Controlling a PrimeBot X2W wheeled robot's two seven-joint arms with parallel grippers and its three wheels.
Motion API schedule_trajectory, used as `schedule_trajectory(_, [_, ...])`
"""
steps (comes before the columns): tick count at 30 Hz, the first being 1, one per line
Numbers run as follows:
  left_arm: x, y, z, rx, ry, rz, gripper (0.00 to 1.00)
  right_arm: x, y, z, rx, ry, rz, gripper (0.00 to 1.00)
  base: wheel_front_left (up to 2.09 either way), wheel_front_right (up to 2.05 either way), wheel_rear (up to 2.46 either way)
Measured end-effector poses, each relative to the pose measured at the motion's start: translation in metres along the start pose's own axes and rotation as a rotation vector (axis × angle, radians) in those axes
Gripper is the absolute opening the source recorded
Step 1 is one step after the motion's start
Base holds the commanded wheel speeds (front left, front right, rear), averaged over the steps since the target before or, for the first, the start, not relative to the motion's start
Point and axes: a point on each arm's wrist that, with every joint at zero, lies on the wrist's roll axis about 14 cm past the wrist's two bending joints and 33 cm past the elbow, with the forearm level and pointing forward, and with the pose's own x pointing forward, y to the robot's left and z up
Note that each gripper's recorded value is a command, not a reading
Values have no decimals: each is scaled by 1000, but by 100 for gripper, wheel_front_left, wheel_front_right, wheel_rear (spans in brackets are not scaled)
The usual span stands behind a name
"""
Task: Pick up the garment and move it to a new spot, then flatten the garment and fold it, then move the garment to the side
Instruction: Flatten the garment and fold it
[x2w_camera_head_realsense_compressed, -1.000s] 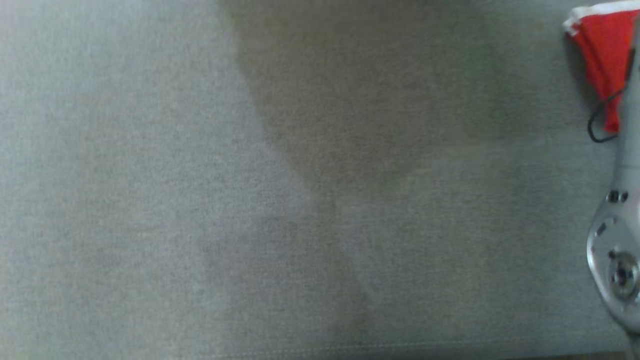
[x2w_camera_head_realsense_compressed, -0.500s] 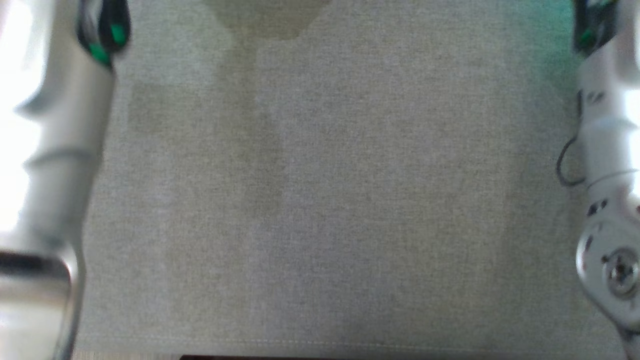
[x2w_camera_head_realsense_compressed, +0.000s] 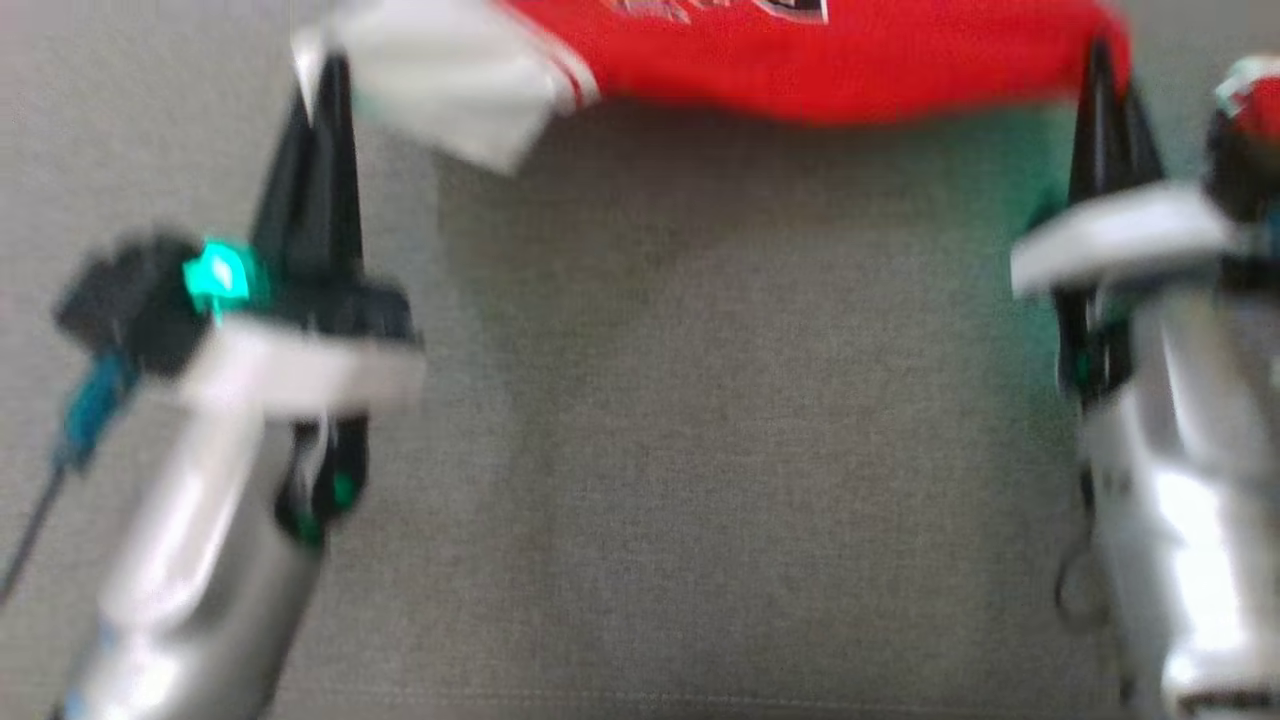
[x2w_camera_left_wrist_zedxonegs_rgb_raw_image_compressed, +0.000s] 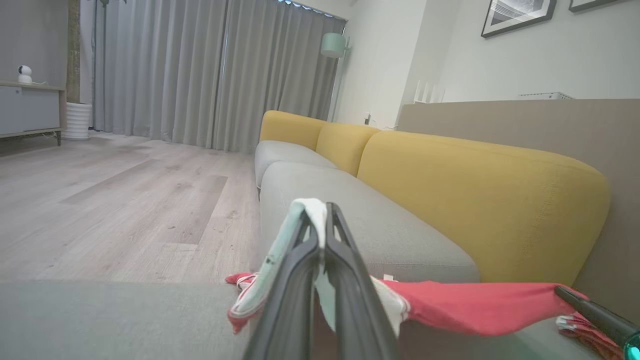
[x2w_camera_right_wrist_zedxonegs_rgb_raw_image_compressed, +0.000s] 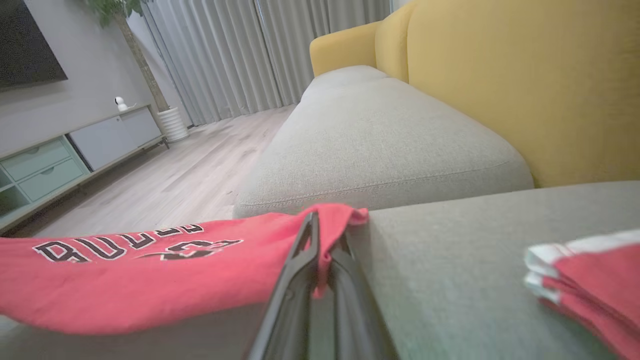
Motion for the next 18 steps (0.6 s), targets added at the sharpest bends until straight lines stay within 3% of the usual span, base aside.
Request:
schedule_trajectory(14, [-159, -40, 13, -117, 129, 116, 0, -168, -9, 1, 95, 62, -66, 0, 0, 0, 0])
schedule_trajectory(18, [-187, -45, 4, -135, 192, 141, 0, -195, -11, -2, 99, 104, -76, 0, 0, 0, 0])
